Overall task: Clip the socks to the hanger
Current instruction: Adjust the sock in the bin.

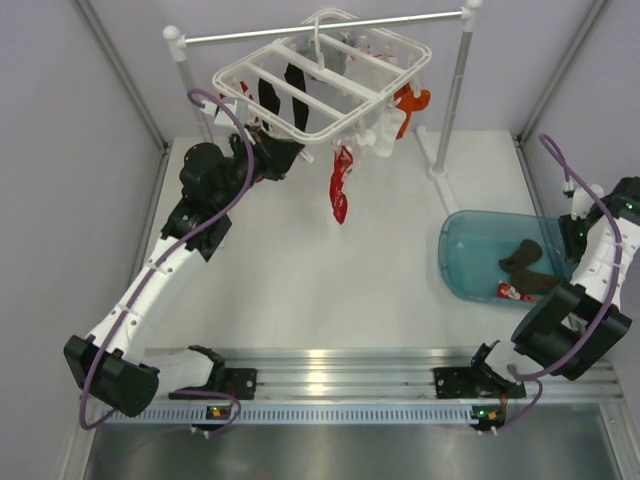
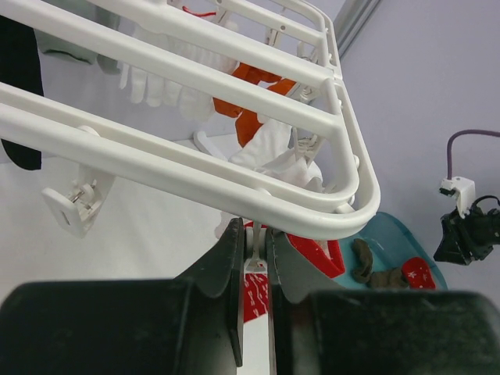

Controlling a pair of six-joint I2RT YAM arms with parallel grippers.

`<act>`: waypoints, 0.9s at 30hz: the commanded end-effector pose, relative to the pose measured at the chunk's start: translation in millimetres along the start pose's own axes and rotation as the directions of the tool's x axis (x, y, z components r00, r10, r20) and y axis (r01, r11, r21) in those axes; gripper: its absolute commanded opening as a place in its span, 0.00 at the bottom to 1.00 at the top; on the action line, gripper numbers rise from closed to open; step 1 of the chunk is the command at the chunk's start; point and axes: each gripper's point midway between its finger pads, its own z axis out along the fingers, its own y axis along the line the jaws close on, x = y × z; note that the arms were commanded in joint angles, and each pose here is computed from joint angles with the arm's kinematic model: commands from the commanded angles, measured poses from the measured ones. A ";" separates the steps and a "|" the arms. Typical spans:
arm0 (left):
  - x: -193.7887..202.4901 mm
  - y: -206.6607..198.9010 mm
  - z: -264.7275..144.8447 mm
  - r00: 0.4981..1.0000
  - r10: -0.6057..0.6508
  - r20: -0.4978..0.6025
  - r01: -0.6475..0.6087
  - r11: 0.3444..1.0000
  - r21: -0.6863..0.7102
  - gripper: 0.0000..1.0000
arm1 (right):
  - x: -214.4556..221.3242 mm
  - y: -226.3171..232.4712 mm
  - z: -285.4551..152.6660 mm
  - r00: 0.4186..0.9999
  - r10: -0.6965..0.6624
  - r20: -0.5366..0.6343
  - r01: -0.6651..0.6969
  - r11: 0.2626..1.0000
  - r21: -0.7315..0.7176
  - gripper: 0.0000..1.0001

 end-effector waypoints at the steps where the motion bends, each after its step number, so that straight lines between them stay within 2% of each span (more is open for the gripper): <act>1: -27.4 -14.1 -0.3 0.996 0.010 0.089 -0.014 0.999 0.043 0.00 | 6.7 -35.9 -2.7 0.989 0.142 0.039 -0.147 0.957 0.250 0.39; 7: -30.0 -14.7 -2.9 0.995 0.020 0.097 -0.024 0.999 0.041 0.00 | 26.9 -57.8 15.2 0.968 0.250 0.018 -0.240 0.906 0.350 0.38; 15: -30.7 -14.4 -3.7 0.994 0.021 0.105 -0.025 0.999 0.040 0.00 | 35.0 -46.2 44.7 0.932 0.361 -0.017 -0.342 0.895 0.285 0.36; 27: -30.2 -13.4 -3.7 0.994 0.029 0.103 -0.033 0.999 0.036 0.00 | 53.5 -29.9 79.0 0.903 0.422 -0.082 -0.390 0.884 0.258 0.33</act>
